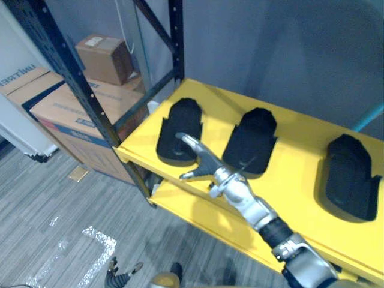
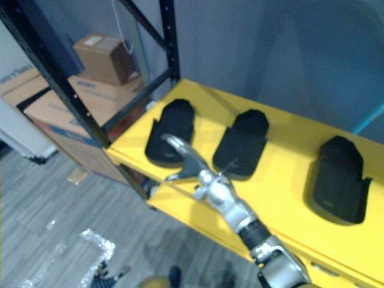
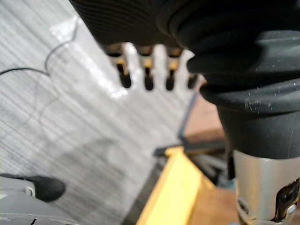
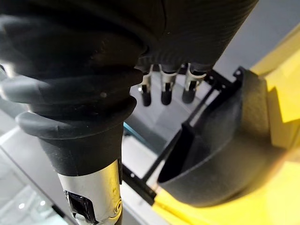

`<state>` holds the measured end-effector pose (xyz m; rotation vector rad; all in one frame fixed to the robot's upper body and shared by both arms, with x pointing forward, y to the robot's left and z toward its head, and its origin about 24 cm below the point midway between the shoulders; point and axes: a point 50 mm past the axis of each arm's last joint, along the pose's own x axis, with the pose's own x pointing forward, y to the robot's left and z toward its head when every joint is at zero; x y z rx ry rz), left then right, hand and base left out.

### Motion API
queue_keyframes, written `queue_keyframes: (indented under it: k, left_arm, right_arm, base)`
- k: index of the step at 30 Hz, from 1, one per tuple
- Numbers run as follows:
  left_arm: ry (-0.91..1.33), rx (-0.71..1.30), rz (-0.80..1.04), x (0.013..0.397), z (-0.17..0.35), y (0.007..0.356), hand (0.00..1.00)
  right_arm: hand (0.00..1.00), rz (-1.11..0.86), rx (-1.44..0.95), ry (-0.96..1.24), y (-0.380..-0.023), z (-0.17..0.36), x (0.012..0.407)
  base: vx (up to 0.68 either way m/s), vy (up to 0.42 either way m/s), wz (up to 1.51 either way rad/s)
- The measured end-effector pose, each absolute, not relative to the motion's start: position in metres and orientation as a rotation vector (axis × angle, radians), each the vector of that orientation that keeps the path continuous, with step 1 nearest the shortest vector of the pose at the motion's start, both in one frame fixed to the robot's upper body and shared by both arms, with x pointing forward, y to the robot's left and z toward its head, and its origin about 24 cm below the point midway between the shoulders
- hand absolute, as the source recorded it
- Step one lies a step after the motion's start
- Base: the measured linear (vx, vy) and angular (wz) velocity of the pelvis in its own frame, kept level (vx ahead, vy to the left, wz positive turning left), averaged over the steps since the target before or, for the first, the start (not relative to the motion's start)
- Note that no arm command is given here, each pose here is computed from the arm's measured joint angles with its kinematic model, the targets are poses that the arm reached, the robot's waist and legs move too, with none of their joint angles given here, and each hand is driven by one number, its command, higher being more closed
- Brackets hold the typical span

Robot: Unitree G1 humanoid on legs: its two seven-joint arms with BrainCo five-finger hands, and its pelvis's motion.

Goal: Walk over and take plastic housings, then place them on the shelf

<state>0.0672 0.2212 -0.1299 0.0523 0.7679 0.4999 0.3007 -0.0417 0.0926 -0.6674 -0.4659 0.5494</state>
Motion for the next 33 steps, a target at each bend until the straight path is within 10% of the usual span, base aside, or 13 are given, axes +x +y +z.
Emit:
queue_keyframes:
  k: [33]
  left_arm:
    - [0.738,0.041,0.495,0.079,-0.127,0.217,0.0]
  right_arm:
    - [0.0,0.43,-0.567,-0.235,-0.042,0.066,0.302]
  base:
    - [0.0,-0.006,-0.03]
